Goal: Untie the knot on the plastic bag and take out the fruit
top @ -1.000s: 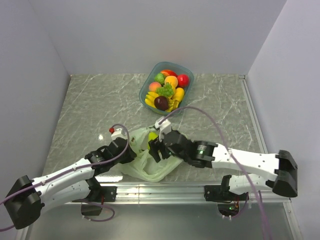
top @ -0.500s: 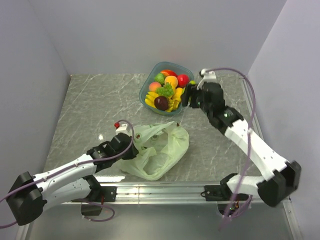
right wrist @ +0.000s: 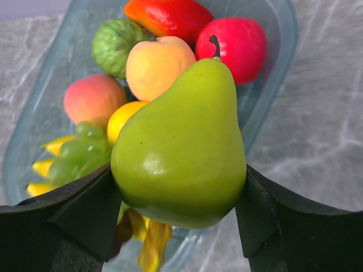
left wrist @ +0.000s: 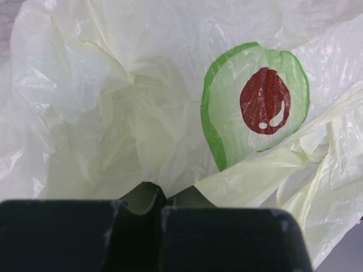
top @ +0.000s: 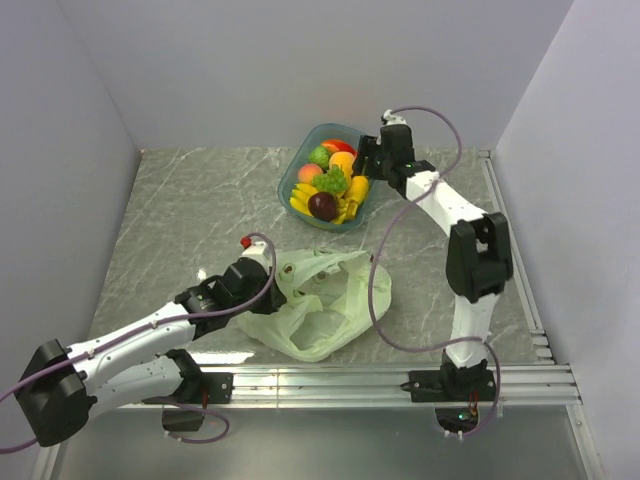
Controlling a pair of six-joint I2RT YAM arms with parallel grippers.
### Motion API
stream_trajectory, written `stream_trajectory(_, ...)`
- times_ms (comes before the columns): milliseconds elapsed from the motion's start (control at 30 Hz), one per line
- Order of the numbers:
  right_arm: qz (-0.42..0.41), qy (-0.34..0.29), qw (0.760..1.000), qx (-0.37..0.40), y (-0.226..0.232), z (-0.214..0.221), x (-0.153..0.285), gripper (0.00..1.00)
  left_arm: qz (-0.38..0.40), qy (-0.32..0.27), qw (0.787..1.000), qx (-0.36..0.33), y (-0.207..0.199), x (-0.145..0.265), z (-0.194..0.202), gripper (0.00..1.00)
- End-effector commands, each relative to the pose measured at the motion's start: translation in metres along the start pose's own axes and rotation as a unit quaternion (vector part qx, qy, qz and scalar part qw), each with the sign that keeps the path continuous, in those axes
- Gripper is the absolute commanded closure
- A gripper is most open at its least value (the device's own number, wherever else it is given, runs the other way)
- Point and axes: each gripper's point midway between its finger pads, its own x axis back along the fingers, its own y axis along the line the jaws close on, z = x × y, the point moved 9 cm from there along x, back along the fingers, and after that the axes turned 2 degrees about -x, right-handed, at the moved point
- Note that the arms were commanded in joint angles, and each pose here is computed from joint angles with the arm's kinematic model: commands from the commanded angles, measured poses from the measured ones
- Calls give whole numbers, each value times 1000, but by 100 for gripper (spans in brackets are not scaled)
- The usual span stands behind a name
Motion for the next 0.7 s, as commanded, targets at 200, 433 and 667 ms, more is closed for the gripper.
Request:
stream_trajectory(200, -35, -25, 999, -21, 9, -23, -30, 16, 82, -64, 995, -9, -17, 20, -19, 100)
stream_trajectory(433, -35, -23, 999, -12, 7, -25, -28, 9, 101, -85, 991, -6, -15, 23, -23, 99)
stream_trajectory(667, -31, -45, 998, -12, 6, -36, -5, 8, 109, -102, 989, 3, -12, 25, -36, 99)
